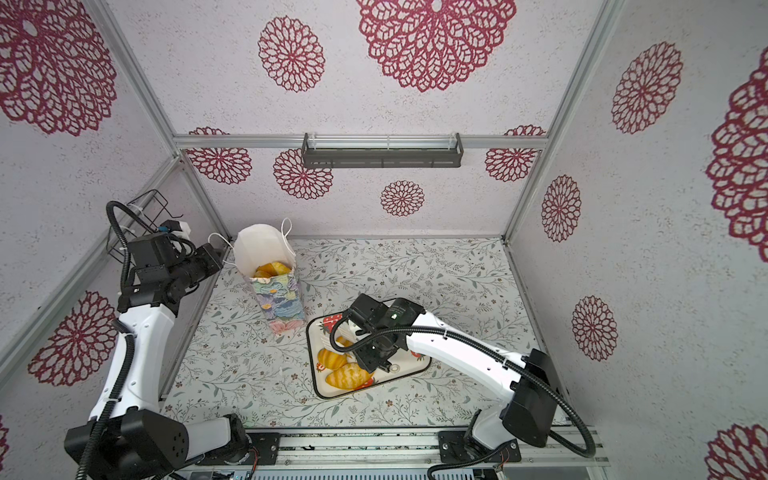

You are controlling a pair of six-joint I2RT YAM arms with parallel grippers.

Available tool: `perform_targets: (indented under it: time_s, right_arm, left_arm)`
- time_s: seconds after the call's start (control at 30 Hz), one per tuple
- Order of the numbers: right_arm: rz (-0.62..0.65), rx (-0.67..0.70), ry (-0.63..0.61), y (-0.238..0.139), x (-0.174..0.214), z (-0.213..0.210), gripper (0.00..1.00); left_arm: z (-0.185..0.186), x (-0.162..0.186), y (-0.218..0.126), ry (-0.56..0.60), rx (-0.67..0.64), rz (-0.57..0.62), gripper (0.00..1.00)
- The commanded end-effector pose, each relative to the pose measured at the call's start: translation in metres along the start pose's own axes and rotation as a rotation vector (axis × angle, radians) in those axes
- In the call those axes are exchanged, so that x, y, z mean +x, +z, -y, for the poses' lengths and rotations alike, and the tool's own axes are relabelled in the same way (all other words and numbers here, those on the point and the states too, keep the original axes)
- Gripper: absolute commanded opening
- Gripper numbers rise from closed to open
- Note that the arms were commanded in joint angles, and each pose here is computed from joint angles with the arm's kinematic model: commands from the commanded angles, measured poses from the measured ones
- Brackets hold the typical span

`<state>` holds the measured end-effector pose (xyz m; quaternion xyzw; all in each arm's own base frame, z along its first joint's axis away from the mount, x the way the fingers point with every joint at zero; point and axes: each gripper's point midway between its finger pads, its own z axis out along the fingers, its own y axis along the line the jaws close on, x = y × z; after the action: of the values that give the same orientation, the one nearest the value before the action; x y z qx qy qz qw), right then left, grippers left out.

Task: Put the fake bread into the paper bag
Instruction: 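Lower the tongs and close them around the striped bun farthest from the robot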

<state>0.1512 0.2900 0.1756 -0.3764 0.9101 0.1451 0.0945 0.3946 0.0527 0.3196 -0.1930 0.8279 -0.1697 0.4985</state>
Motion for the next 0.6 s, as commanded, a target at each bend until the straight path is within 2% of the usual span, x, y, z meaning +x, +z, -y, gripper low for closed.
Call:
perform_targets:
  time_s: [0.0,0.57]
  right_arm:
    - [-0.008,-0.009,-0.033,0.0,0.002,-0.005,0.44]
    - [-0.056,0.045,-0.083,0.029,-0.001,-0.001,0.46]
  left_arm:
    - [-0.001,-0.003,0.002,0.0,0.009,0.014,0.0]
    - [-0.002,-0.002,0.002,0.0,0.008,0.013,0.0]
